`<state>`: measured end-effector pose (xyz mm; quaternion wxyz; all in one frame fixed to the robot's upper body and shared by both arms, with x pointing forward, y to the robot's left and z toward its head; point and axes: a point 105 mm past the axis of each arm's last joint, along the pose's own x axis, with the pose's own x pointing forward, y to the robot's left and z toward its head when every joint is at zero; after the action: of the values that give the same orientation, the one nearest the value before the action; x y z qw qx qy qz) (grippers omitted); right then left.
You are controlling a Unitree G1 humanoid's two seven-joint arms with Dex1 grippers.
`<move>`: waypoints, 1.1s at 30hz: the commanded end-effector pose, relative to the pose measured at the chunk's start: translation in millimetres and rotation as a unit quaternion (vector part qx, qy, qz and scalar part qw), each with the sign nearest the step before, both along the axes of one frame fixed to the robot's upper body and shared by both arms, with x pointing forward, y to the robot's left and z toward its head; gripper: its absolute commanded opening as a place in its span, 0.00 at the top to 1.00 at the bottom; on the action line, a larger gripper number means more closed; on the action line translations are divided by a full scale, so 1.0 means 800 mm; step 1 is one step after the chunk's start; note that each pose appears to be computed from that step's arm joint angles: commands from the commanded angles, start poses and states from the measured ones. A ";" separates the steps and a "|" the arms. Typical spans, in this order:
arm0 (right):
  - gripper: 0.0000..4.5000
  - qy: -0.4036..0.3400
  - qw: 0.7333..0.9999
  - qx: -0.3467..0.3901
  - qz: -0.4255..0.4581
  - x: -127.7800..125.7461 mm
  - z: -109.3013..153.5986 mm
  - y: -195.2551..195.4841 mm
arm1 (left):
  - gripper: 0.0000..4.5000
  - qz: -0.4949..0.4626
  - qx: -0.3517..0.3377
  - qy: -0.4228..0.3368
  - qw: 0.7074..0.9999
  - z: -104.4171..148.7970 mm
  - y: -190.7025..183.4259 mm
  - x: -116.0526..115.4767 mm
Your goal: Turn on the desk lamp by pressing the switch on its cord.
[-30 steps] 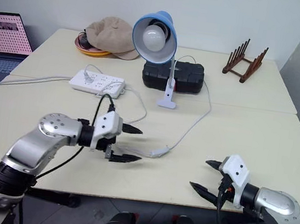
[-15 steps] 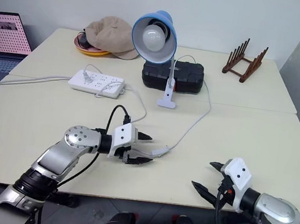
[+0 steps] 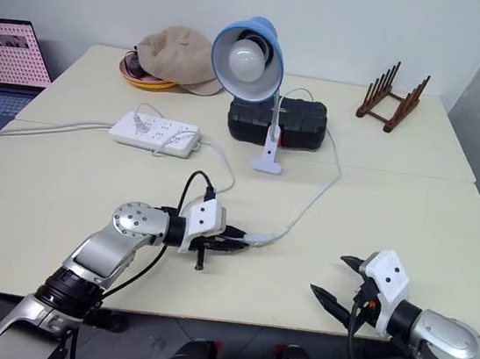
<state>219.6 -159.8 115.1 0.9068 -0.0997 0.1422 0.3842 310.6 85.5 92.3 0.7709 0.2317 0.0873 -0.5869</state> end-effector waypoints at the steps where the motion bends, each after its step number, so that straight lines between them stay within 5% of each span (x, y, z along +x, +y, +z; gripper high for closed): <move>1: 0.00 -0.009 0.999 0.039 -0.003 -0.001 0.015 0.009 | 0.92 0.062 -0.109 0.106 0.986 0.025 0.000 0.014; 8: 0.00 0.061 0.973 0.219 -0.032 0.006 0.028 0.025 | 0.92 0.066 -0.258 0.318 0.910 0.065 -0.011 0.001; 12: 0.00 0.143 0.893 0.426 -0.031 0.013 0.048 0.048 | 0.92 0.003 -0.333 0.425 0.842 0.100 -0.022 -0.019; 18: 0.00 0.200 0.810 0.551 0.004 0.018 0.079 0.069 | 0.92 -0.018 -0.360 0.471 0.805 0.113 -0.031 -0.033; 22: 0.00 0.200 0.795 0.572 0.013 0.024 0.096 0.072 | 0.92 -0.018 -0.363 0.476 0.801 0.115 -0.033 -0.039; 33: 0.00 0.196 0.825 0.529 0.026 0.031 0.097 0.098 | 0.92 -0.018 -0.369 0.479 0.796 0.116 -0.042 -0.049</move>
<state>244.1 -81.9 186.6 0.7605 0.4742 0.1025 0.4315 276.4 52.2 175.1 0.6510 -0.3850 0.2383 -0.6092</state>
